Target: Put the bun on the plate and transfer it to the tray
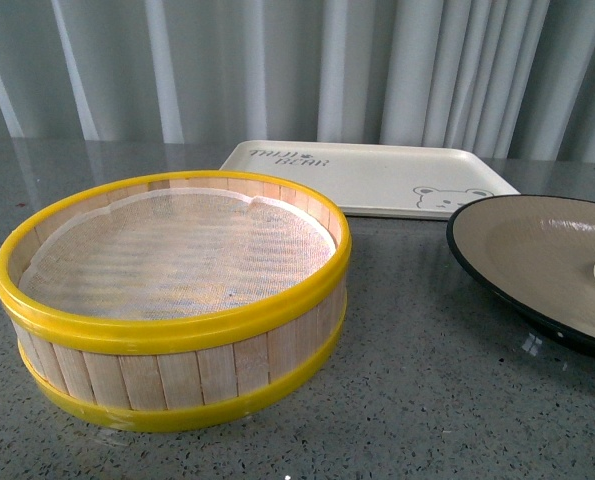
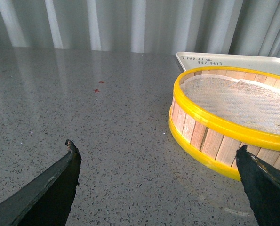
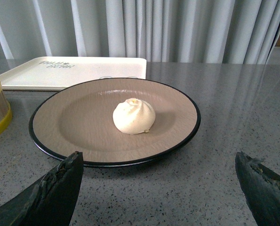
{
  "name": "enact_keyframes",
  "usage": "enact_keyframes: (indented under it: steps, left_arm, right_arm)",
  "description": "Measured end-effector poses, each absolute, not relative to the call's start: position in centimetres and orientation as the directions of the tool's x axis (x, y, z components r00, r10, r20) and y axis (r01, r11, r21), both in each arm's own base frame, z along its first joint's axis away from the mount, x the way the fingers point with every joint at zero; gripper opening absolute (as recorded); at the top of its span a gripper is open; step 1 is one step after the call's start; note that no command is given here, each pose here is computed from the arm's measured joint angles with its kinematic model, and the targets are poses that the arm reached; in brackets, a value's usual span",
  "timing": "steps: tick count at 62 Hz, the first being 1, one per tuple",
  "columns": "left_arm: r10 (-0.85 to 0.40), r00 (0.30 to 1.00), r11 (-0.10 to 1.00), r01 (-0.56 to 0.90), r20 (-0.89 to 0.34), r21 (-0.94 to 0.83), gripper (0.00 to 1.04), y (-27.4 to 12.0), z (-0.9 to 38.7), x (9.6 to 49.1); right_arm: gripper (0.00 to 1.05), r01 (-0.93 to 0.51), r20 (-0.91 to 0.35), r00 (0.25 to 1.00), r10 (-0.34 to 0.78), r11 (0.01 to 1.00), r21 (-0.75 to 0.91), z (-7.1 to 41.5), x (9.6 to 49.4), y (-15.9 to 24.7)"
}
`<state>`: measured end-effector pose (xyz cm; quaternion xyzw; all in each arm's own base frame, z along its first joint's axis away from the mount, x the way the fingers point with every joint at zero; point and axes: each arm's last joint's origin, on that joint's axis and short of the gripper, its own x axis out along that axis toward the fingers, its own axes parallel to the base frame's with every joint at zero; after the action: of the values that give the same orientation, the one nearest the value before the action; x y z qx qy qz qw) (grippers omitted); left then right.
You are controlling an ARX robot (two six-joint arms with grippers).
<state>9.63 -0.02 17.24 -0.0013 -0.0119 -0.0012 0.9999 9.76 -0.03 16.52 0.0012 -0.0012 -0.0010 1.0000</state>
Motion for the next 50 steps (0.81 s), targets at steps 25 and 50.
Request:
enact_keyframes:
  steps: [25, 50]
  left_arm:
    - [-0.002, 1.000, 1.000, 0.002, 0.024, -0.002, 0.98, 0.0, 17.2, 9.6]
    - [-0.002, 1.000, 1.000, 0.002, 0.024, -0.002, 0.98, 0.0, 17.2, 9.6]
  right_arm:
    - [0.96, 0.002, 0.002, 1.000, -0.002, 1.000, 0.002, 16.5, 9.8, 0.0]
    - [0.96, 0.034, 0.065, 0.998, -0.027, 0.993, -0.110, 18.4, 11.1, -0.4]
